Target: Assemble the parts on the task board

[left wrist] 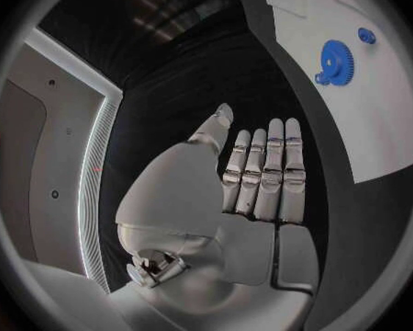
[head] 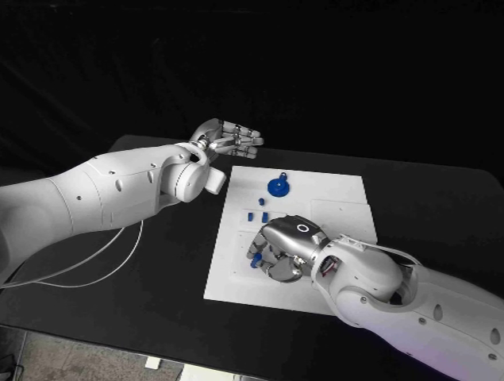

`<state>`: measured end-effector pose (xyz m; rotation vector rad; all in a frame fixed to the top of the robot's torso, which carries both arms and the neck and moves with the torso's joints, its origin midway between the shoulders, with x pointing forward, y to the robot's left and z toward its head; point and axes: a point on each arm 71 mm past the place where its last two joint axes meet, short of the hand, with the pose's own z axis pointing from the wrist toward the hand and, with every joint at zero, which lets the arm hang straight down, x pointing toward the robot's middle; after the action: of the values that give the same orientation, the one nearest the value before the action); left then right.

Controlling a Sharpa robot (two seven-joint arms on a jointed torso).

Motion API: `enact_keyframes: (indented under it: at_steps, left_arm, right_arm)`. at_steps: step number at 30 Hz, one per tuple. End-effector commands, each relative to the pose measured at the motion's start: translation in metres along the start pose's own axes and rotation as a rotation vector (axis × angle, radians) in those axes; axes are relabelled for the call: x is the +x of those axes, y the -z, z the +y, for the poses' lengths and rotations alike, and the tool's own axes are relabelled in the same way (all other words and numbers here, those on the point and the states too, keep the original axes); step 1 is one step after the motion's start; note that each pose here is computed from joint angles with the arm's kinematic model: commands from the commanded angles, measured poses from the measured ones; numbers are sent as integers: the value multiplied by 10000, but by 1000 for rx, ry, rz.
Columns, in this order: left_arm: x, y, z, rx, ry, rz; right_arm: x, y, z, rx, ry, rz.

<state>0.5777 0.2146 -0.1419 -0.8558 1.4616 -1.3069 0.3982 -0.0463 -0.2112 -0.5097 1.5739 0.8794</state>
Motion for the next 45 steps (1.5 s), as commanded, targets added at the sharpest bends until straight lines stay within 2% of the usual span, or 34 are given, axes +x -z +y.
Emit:
enact_keyframes:
  at_steps: [1, 19, 31, 45]
  left_arm:
    - [15, -2, -6, 3, 10, 14]
    - [13, -1, -2, 0, 9, 15]
    - [13, 0, 0, -1, 9, 16]
    - [6, 3, 2, -2, 8, 16]
  right_arm:
    - [7, -1, 5, 0, 31, 0]
    - [28, 4, -26, 15, 50, 22]
    - [59, 5, -36, 14, 54, 60]
    - [54, 8, -37, 29, 70, 56]
